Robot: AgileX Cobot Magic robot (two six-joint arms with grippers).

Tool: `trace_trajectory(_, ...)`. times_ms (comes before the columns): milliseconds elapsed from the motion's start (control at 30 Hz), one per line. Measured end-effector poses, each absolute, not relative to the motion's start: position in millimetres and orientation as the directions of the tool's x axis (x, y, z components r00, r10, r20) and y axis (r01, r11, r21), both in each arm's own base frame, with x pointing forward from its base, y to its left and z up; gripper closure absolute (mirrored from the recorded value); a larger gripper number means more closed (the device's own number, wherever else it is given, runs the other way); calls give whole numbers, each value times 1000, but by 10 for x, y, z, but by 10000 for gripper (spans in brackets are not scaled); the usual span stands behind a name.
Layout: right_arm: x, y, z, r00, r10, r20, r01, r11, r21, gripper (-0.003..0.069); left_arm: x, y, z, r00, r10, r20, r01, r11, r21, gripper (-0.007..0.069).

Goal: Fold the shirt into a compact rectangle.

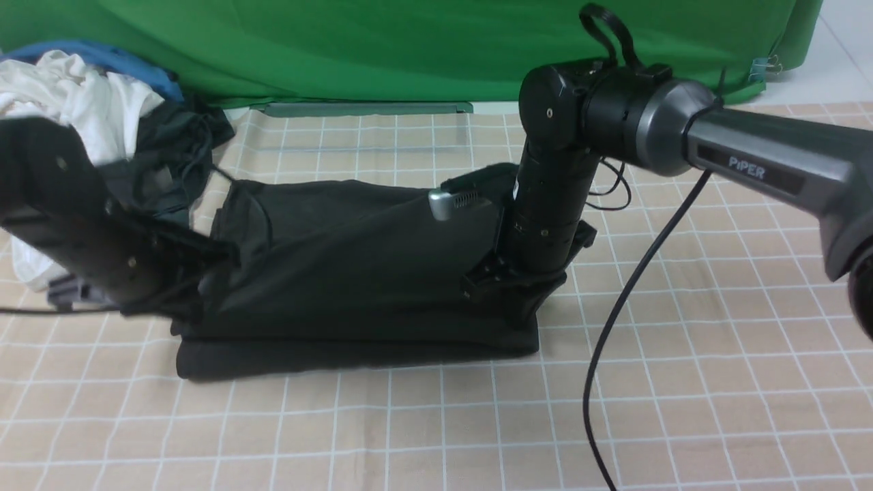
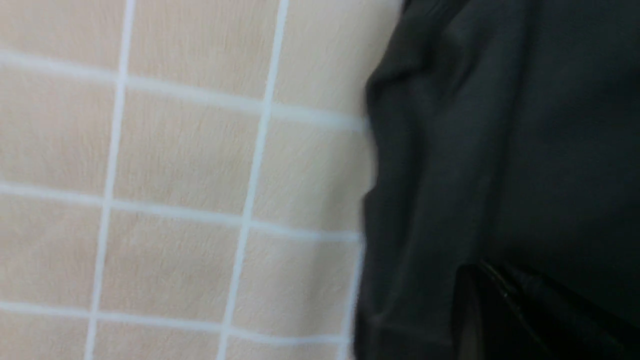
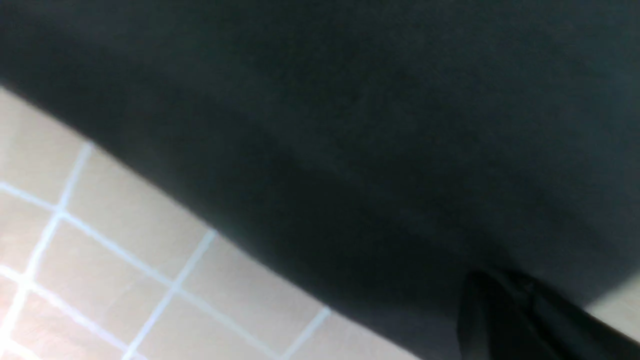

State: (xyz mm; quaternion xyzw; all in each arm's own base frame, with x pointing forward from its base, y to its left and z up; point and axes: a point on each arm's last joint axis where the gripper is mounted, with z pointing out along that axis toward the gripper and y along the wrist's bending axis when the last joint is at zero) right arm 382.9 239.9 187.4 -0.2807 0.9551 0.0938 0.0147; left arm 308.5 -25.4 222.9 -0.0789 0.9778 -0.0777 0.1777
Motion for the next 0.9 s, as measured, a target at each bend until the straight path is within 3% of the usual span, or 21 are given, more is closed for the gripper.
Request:
trace_trajectory(167,3894,2429,2449,-811,-506,-294,-562,813,150,621,3347,-320,2741,-864,-199,-463,-81,962,-263,606)
trace_trajectory(233,3944,2456,2618,-791,-491,-366,-569,810,143,621,3491,-337,2769,-860,-194,-472,-68,960,-270,606)
trace_trajectory(333,4003,2493,2703,-777,-480,-407,-573,807,143,621,3712,-376,2577,-894,-171,-414,-54,959,-278,606)
trace_trajectory(533,4065,2530,2540,-787,-487,-378,-570,808,146,621,3873,-560,1987,-963,-59,-264,30,946,-323,606)
trace_trajectory(700,4057,2528,2473,-797,-499,-340,-569,808,150,621,3979,-603,1723,-960,-69,-271,17,953,-303,606)
trace_trajectory(900,4032,2516,2447,-805,-511,-302,-570,807,154,621,4074,-420,1681,-931,-171,-323,-98,969,-228,606)
